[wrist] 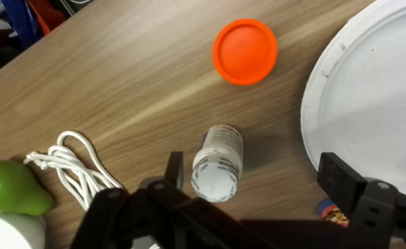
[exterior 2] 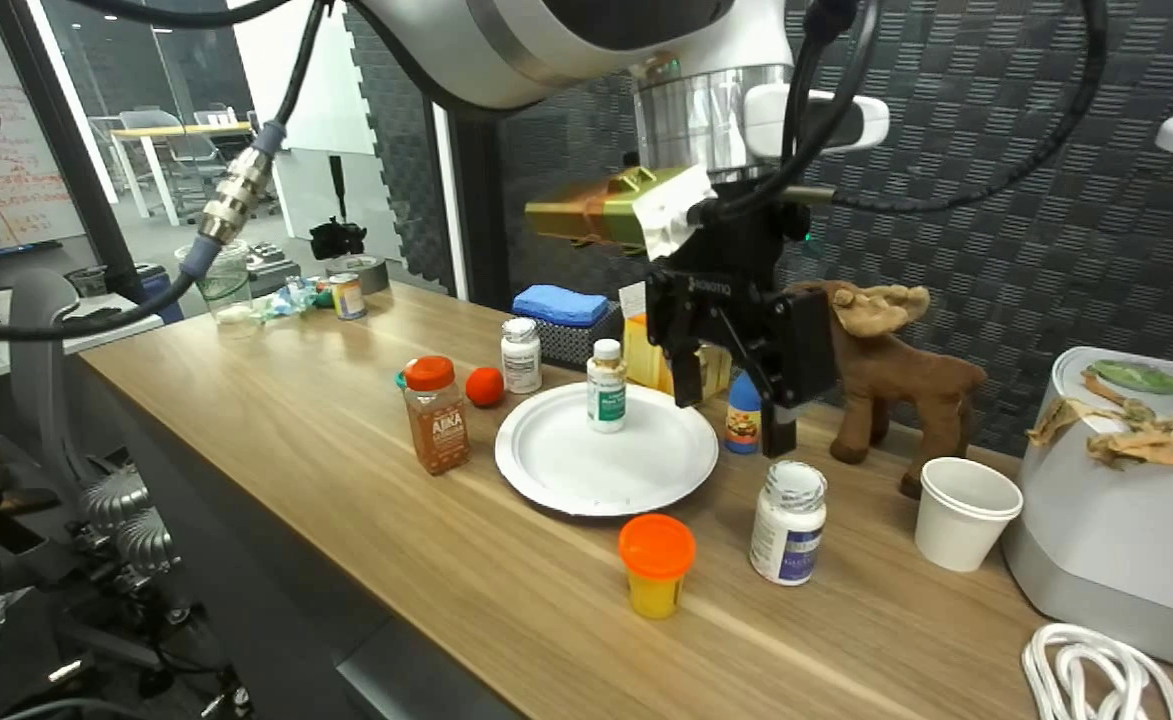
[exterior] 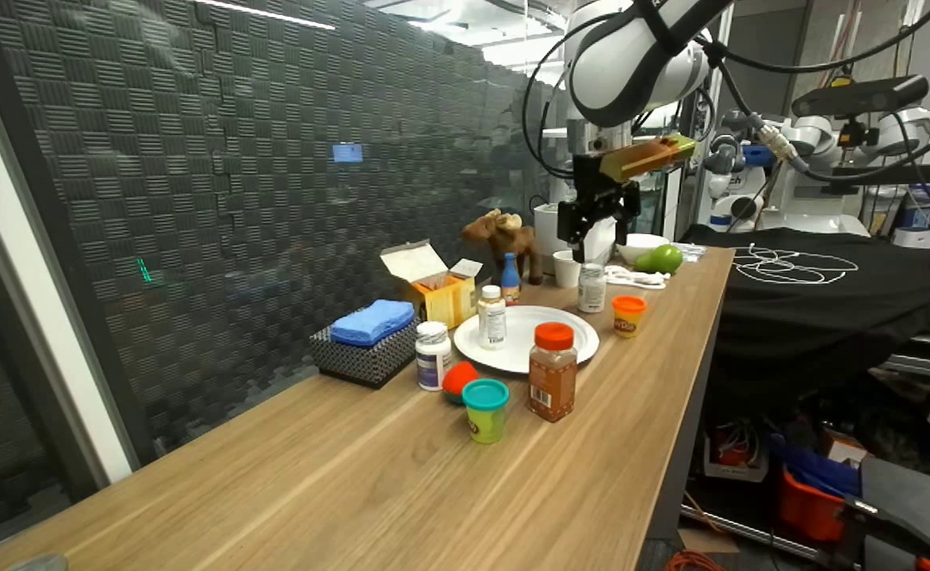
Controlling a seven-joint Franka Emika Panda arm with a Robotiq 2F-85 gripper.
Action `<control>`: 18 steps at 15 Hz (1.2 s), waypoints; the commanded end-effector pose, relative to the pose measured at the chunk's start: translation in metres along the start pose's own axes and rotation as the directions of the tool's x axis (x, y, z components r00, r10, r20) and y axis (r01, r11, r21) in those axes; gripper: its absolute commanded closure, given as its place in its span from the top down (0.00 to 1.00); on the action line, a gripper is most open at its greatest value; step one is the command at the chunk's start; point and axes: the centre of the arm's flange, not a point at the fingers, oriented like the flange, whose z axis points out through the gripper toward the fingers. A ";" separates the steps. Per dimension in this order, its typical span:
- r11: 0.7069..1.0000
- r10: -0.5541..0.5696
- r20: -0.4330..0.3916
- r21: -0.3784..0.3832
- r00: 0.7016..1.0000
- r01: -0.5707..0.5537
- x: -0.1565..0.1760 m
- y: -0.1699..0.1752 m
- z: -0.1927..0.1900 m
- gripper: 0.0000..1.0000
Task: Put the bottles and orange plushie that are around the white plate on the white plate
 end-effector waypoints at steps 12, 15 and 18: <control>0.975 0.184 -0.027 0.132 0.983 -0.179 0.030 0.036 0.041 0.79; 0.975 0.184 -0.023 0.132 0.983 -0.180 0.031 0.035 0.043 0.58; 0.977 0.182 -0.024 0.119 0.983 -0.178 0.030 0.033 0.042 0.35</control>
